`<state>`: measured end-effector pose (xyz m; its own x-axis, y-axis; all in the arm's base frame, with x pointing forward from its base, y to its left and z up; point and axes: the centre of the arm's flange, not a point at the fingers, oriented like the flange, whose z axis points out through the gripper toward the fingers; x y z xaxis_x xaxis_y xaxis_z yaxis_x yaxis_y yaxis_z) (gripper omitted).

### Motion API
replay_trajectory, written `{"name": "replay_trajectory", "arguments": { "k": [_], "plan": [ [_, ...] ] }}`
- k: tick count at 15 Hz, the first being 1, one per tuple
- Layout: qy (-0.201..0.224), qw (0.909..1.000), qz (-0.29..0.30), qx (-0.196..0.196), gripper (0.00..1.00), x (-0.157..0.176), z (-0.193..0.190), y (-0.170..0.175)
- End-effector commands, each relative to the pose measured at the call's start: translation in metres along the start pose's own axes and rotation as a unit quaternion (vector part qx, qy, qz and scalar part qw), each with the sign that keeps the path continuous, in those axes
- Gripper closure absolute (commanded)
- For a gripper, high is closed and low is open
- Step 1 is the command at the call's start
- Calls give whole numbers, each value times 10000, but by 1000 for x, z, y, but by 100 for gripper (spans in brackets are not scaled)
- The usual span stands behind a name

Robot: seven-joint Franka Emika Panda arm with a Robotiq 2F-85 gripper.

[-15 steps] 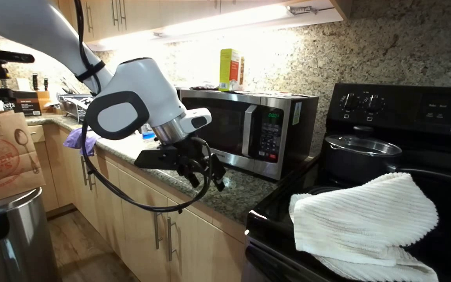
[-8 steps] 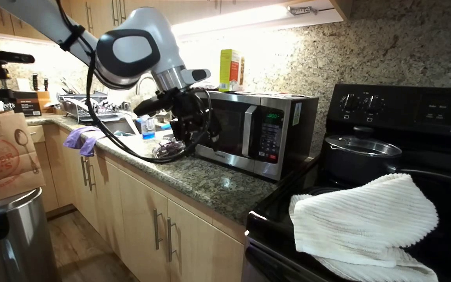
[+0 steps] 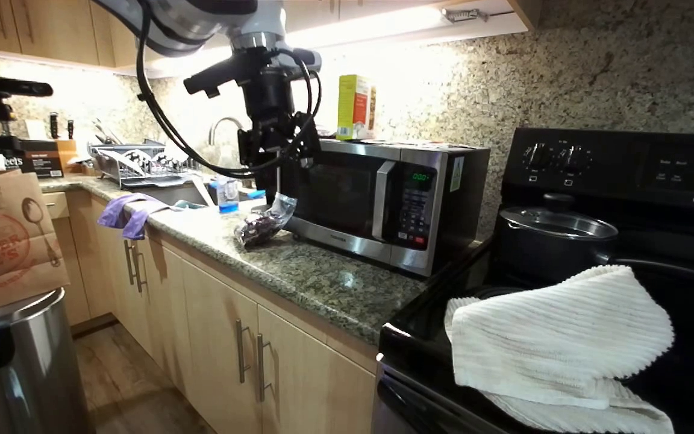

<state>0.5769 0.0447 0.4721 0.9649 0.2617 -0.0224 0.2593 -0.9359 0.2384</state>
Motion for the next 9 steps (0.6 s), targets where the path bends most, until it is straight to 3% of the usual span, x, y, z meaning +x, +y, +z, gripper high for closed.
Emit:
{"name": "replay_trajectory", "arguments": {
  "k": [1, 2, 3, 9],
  "plan": [
    [-404, 9986, 49, 350, 0, -7, 3, -2],
    [-393, 9988, 230, 206, 0, -8, 10, -5],
    [-249, 9993, 26, 293, 0, -8, -2, 0],
    [-370, 9988, 134, 286, 0, -6, 10, -5]
  ]
}}
